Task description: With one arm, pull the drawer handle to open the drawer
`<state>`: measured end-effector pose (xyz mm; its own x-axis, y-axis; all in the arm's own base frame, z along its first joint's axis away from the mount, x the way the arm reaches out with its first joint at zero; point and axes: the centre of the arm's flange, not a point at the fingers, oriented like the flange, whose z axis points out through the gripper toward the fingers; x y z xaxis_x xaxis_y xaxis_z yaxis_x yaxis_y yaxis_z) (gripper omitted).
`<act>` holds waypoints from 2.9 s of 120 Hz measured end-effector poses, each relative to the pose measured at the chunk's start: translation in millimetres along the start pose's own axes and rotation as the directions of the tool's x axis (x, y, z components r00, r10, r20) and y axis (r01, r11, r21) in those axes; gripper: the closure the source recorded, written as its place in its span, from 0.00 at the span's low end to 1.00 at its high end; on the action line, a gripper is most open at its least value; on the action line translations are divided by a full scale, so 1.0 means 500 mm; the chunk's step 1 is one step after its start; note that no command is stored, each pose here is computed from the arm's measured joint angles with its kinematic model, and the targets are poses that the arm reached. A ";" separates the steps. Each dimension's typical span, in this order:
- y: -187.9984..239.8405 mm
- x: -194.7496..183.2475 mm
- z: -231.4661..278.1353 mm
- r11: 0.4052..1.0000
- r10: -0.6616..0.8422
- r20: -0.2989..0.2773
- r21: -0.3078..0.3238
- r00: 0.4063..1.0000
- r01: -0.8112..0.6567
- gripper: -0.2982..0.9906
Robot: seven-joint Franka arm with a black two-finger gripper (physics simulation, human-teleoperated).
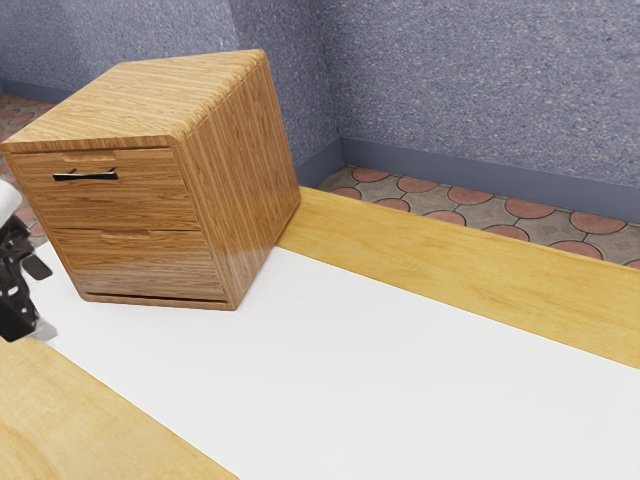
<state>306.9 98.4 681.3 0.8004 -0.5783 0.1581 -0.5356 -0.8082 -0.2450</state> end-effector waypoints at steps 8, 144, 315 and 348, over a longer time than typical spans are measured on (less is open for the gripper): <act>-0.021 -0.013 0.002 0.997 0.078 -0.009 0.010 0.997 -0.078 0.23; -0.259 -0.063 0.044 0.798 0.581 -0.037 0.219 0.813 -0.561 0.23; -0.481 -0.038 0.168 0.857 0.495 -0.027 0.184 0.869 -0.482 0.23; -0.481 -0.035 0.172 0.861 0.486 -0.016 0.179 0.874 -0.475 0.23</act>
<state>444.6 312.5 654.9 0.4353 -0.8996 0.0344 -0.7935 -0.4014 -0.4573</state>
